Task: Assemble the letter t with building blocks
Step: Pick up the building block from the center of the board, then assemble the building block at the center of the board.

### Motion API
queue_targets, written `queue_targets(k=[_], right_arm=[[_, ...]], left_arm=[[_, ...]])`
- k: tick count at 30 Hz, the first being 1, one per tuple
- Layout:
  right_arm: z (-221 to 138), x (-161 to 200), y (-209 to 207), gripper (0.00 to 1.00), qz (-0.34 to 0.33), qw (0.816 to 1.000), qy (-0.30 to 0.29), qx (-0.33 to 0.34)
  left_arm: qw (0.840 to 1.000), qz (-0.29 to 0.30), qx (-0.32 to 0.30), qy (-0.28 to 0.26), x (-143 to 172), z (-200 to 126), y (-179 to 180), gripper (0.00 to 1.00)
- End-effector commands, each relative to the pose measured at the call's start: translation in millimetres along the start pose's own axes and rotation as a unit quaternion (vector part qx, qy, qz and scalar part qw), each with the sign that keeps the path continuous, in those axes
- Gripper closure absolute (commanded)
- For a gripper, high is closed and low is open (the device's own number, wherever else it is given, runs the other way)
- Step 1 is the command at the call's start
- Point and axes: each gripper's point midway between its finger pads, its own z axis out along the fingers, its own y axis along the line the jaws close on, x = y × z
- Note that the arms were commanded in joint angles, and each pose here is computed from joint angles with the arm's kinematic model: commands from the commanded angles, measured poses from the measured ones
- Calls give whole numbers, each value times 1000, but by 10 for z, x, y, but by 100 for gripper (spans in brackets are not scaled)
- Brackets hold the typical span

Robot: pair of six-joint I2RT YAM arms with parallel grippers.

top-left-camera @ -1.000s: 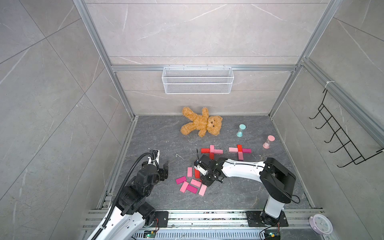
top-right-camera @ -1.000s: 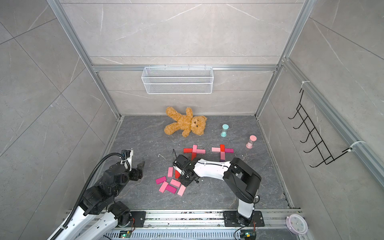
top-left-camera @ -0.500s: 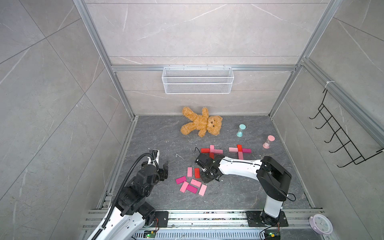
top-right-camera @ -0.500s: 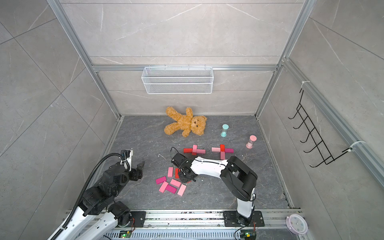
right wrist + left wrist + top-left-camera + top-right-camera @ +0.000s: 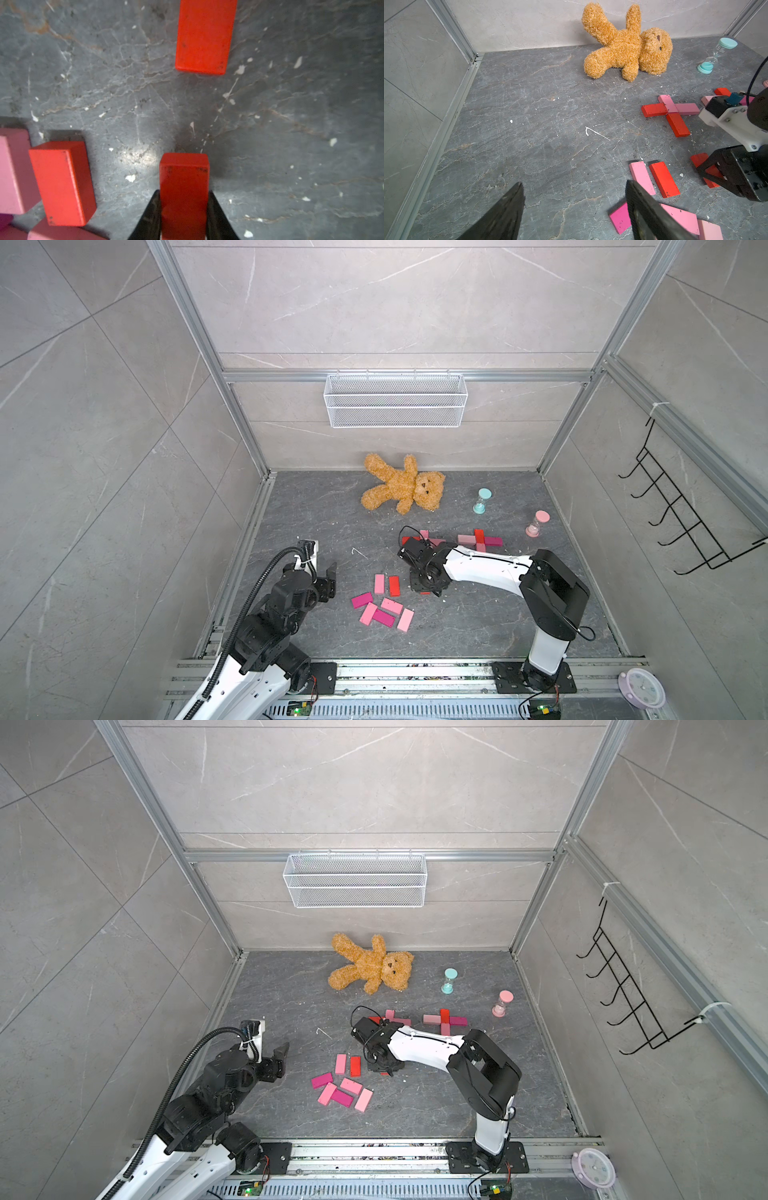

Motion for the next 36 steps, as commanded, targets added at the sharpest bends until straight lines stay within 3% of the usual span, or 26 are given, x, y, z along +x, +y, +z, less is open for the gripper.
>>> queue_targets(k=[1,12,36], right_arm=[[-30,-118,-64,82,40,999,-16,28],[69,-199,-108,81,52,998,-5,44],[333,-255,-38,78,54,998,28,11]], left_arm=[[1000,-13,8,-18,-113,-51,-17,21],[1000,-13,8,-22,-124,-65,-9,21],[1000,-11,2,-19,-109,-61,8,21]])
